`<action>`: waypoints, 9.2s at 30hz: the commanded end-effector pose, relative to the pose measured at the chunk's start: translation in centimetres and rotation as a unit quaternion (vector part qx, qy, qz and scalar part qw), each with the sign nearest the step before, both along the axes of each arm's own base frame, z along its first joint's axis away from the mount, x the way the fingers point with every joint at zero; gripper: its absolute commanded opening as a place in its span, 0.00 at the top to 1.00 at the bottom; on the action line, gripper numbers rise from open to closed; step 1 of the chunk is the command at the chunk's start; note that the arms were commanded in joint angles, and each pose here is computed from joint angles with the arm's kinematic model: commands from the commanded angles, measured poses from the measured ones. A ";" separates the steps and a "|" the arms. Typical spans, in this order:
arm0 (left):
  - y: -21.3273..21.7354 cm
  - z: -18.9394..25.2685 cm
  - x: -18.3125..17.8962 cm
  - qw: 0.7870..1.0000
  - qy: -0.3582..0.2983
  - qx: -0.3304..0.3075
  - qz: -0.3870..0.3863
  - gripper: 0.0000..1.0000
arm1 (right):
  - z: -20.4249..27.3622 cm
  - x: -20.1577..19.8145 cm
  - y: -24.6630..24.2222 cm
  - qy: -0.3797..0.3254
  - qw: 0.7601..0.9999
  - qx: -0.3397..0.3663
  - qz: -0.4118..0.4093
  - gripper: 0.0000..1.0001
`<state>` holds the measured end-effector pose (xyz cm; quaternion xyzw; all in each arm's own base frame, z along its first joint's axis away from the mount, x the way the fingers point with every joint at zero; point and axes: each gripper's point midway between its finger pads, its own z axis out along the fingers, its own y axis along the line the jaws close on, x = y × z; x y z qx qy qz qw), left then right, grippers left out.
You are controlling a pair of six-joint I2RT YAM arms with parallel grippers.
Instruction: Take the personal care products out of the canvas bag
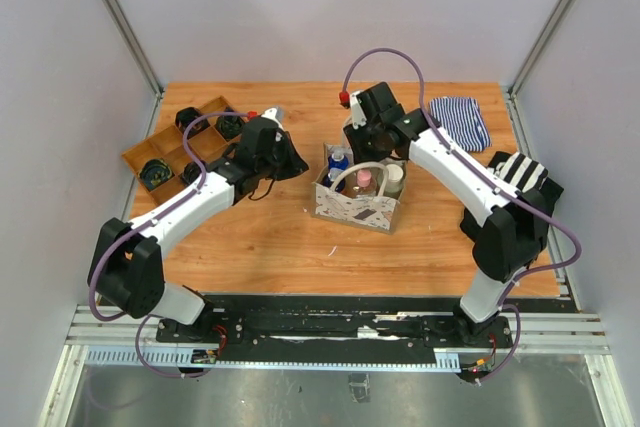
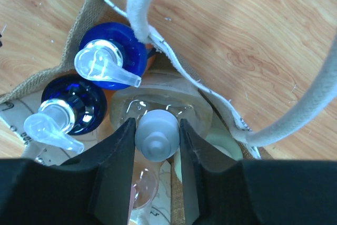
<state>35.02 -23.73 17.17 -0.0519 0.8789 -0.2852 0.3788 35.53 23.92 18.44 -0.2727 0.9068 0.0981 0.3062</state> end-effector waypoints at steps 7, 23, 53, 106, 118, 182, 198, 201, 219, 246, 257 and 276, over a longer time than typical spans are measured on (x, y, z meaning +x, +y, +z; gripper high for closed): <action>-0.3 -0.2 -0.2 1.000 -0.004 0.000 -0.006 0.98 | -0.3 -0.3 -0.1 0.018 0.999 -0.032 -0.007 0.93; 0.3 0.2 -0.5 1.000 -0.009 0.005 -0.001 0.98 | 15.0 2.2 -4.3 -0.139 0.985 0.001 -0.104 0.99; -6.4 2.9 4.7 0.982 -0.069 0.158 -0.076 1.00 | 8.3 1.2 -21.1 -0.101 0.943 0.014 -0.318 0.98; -8.9 3.8 3.0 0.949 -0.152 0.206 -0.184 0.48 | -1.7 -1.4 -19.7 0.024 0.949 0.014 -0.314 0.23; -9.0 -1.1 3.6 0.953 -0.084 0.233 -0.175 0.52 | -1.4 -1.6 -20.1 0.020 0.948 0.014 -0.316 0.22; 4.4 16.6 0.9 0.948 -0.200 0.208 0.136 1.00 | -4.4 -2.5 -8.0 0.079 0.989 -0.060 -0.106 0.38; 3.3 6.6 0.4 0.960 -0.145 0.212 0.108 1.00 | -2.2 -2.9 -8.5 0.064 0.988 -0.094 -0.106 0.81; 3.2 4.9 0.1 0.962 -0.132 0.216 0.101 0.99 | -1.1 -2.2 -8.2 0.049 0.989 -0.087 -0.106 0.86; 5.0 0.8 -1.9 0.961 -0.105 0.235 0.101 0.48 | 14.4 1.7 -10.7 -0.133 0.975 -0.018 -0.178 0.90; -9.3 8.8 5.7 0.962 -0.171 0.180 -0.112 0.30 | 8.6 8.3 -20.5 -0.090 0.949 0.016 -0.302 0.89; -10.7 4.4 3.4 0.967 -0.108 0.159 -0.167 0.30 | -0.7 9.0 -19.7 0.025 0.956 -0.009 -0.292 0.87; -8.4 3.6 -3.6 0.960 -0.028 0.200 -0.192 0.34 | -4.6 6.9 -20.1 0.082 0.952 -0.041 -0.291 0.10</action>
